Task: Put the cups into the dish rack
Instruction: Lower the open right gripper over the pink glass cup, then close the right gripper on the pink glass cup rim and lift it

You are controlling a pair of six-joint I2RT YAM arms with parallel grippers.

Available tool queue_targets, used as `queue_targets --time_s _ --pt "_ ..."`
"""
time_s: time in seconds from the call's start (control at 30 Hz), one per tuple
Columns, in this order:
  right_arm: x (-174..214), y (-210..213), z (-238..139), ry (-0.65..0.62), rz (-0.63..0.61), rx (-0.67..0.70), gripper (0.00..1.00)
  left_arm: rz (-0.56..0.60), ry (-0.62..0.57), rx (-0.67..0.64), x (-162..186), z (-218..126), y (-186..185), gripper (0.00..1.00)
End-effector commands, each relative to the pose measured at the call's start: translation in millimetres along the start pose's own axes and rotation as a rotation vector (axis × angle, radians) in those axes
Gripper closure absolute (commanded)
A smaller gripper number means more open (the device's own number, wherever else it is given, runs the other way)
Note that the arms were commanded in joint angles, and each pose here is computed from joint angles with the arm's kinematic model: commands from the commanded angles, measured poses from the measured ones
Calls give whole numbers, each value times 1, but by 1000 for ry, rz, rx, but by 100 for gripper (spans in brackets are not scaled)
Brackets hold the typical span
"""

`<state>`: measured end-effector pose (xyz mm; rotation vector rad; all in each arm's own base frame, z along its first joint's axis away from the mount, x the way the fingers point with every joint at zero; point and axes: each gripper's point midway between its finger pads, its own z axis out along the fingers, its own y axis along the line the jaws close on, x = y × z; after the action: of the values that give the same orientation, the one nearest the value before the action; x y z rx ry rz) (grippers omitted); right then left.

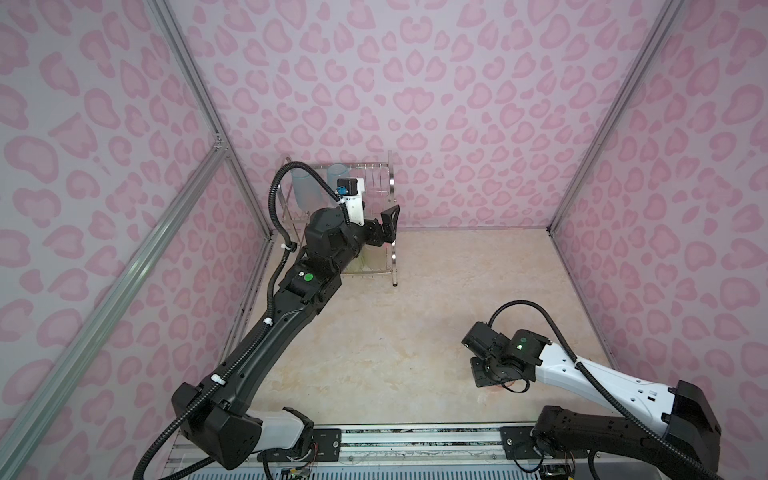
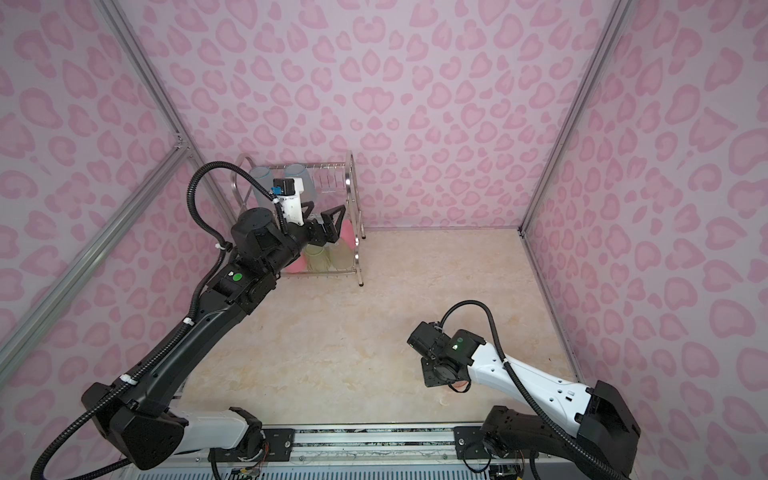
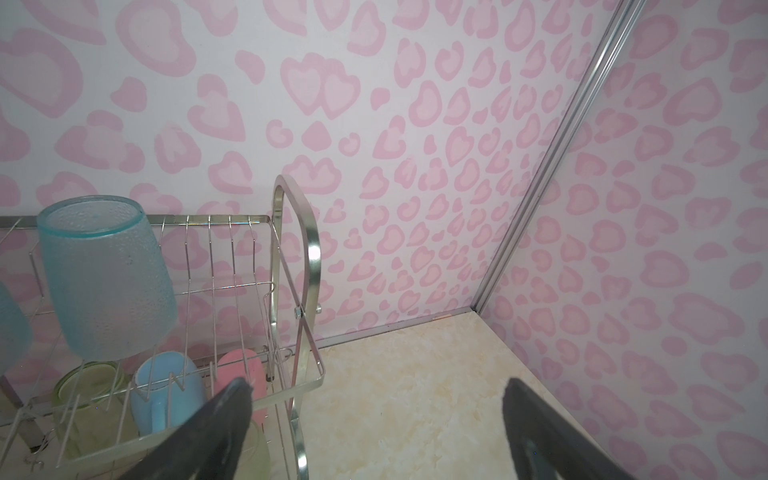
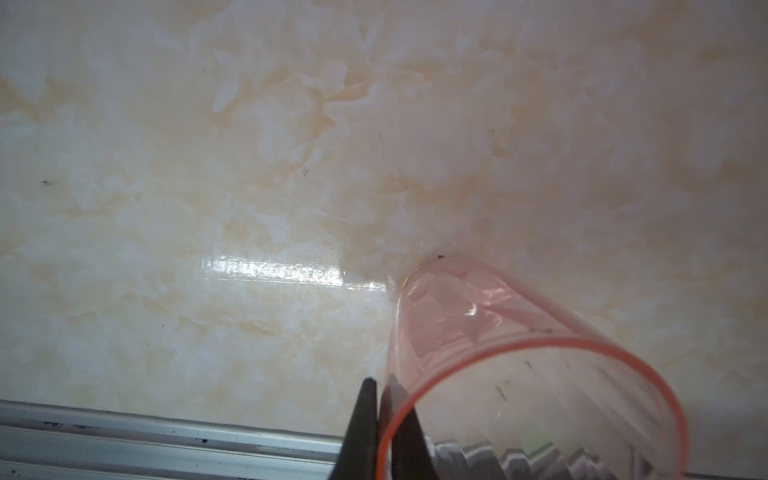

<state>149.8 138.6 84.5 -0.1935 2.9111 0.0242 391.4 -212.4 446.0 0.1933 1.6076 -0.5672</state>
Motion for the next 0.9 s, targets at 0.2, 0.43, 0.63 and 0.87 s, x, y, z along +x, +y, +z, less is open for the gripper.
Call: queue_targets --time_s 0.2,0.43,0.63,0.87 --pt "-65 23 -58 -242 -187 -42 100 -177 47 -99 11 -19 17 4" --pt "-133 84 -115 -594 -245 -321 100 -353 136 -120 46 -32 22 3" --pt "-161 128 -178 -885 -356 -565 100 -708 232 -52 75 -34 15 3" --pt "-172 140 -220 -1135 -371 -774 100 -1040 330 94 97 -26 -2 4"
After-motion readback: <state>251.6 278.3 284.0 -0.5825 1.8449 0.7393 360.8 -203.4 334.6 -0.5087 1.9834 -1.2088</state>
